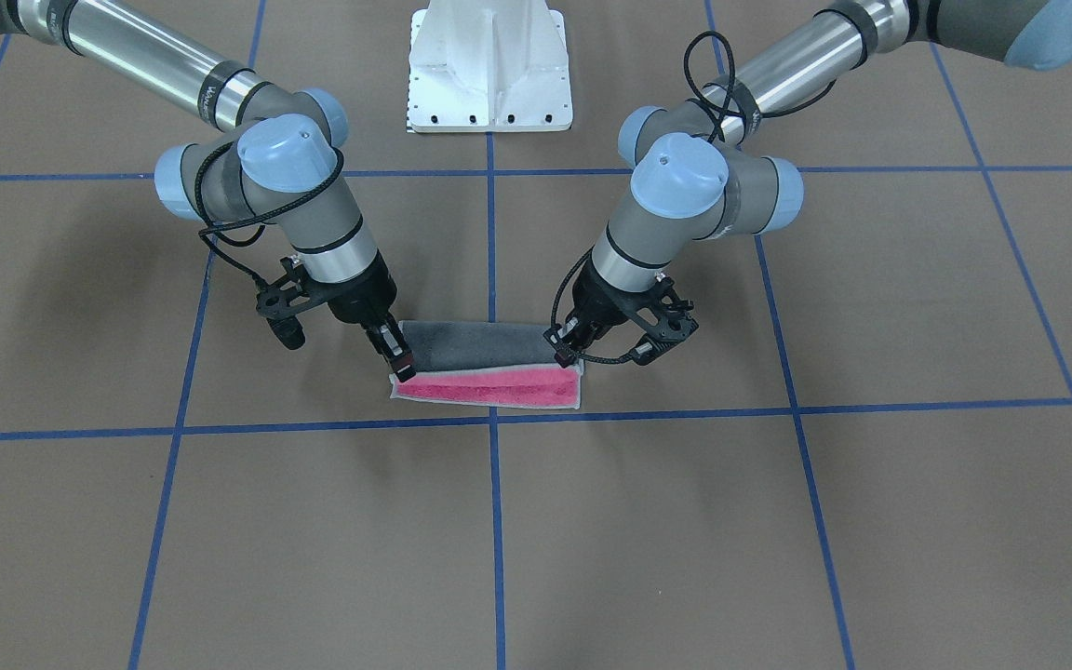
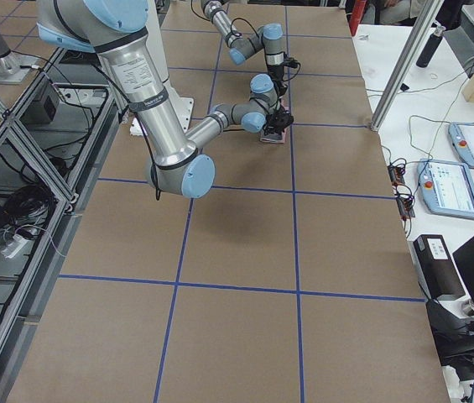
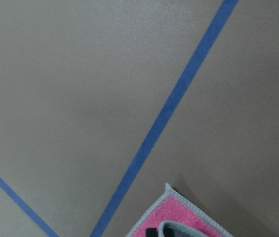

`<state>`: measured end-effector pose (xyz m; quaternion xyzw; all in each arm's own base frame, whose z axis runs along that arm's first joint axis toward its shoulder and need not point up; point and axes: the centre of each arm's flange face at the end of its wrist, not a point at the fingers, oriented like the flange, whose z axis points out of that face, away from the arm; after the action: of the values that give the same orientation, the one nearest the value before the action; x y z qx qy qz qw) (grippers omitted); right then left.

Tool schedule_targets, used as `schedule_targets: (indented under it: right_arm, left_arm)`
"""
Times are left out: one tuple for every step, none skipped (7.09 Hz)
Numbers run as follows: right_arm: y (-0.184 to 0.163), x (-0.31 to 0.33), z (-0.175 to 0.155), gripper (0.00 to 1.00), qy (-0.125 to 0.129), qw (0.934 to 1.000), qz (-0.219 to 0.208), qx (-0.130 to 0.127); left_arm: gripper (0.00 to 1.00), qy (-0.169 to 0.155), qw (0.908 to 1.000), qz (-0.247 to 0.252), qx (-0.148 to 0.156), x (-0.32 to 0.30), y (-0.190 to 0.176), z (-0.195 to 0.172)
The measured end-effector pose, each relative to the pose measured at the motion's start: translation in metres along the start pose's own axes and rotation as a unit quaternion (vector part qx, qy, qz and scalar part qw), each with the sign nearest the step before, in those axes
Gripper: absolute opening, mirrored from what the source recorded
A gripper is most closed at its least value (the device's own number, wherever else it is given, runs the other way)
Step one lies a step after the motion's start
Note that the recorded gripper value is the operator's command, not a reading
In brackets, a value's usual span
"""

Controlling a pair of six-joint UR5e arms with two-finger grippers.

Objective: Fold towel twice with both arms
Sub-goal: 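Lift both near corners and fold them over toward the far edge, then release the towel and raise both grippers away from it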

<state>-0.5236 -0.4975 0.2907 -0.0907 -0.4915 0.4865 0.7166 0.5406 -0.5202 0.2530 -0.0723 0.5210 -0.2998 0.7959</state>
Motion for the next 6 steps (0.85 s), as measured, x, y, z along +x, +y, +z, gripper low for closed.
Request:
schedule_targets:
  right_arm:
    - [0.000,-0.002,-0.001,0.99,-0.001,1.0000,0.001,-0.001]
    - [-0.001,-0.003,-0.002,0.99,-0.002,1.0000,0.002,0.000]
    - [-0.003,-0.005,-0.002,0.99,-0.002,1.0000,0.003,0.000]
    - [-0.005,-0.006,-0.004,0.99,-0.001,1.0000,-0.001,-0.002]
    - [-0.007,-0.006,-0.007,0.99,0.002,0.9999,-0.014,-0.008]
    - [-0.007,-0.001,-0.008,0.99,0.015,0.9991,-0.034,-0.021]
  left_arm:
    - [1.00,0.003,1.0000,-0.001,-0.001,0.004,0.002,-0.002]
    - [1.00,0.004,1.0000,-0.001,-0.001,0.006,0.002,-0.003]
    - [1.00,0.007,1.0000,-0.001,0.000,0.009,0.001,-0.005]
    - [1.00,0.011,0.9999,-0.001,0.001,0.014,-0.001,-0.010]
    - [1.00,0.016,0.9999,-0.002,0.003,0.020,-0.008,-0.018]
    - [1.00,0.016,0.9999,-0.001,0.000,0.025,-0.020,-0.028]
